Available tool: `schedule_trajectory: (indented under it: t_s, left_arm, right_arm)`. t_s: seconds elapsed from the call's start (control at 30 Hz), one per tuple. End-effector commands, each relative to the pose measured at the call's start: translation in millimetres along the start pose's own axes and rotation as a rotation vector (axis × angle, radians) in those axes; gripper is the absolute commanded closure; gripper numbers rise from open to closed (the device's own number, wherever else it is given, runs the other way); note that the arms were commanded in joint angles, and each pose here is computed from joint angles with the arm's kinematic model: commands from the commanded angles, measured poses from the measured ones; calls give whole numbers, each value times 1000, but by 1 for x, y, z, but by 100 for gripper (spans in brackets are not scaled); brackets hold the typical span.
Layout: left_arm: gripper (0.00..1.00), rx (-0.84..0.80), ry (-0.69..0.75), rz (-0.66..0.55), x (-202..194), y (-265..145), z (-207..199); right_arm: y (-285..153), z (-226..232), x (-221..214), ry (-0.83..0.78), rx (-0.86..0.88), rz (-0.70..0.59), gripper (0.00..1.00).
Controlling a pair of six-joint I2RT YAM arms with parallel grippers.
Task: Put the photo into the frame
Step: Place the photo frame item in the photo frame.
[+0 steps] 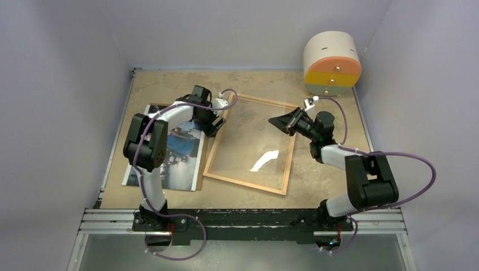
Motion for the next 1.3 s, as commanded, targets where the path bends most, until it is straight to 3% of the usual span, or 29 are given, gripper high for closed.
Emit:
schedule_trajectory:
  t_s: [0.0,0.7,1.27]
  left_arm:
    - [21,-124,0,8,-8,-2,-21]
    - [28,-147,-20,3,-8,-2,-18]
    - [31,-130,-25,7,-7,-4,-13]
  right_arm:
    - [-1,23,5,-21,72,-39,100]
    - [1,26,-2,-102,70,-25,100]
    - [-17,-20,-10,-214,-167,37,100]
Point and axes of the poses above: each gripper's point midway between its finger pads, its own y axis out along the fingers, its own z axis along the line the jaws close on, x = y × z, the point moved 5 cm from there along -y, back along the fingers, and after that the axes turned 8 degrees about -y, right-handed, at the moved point
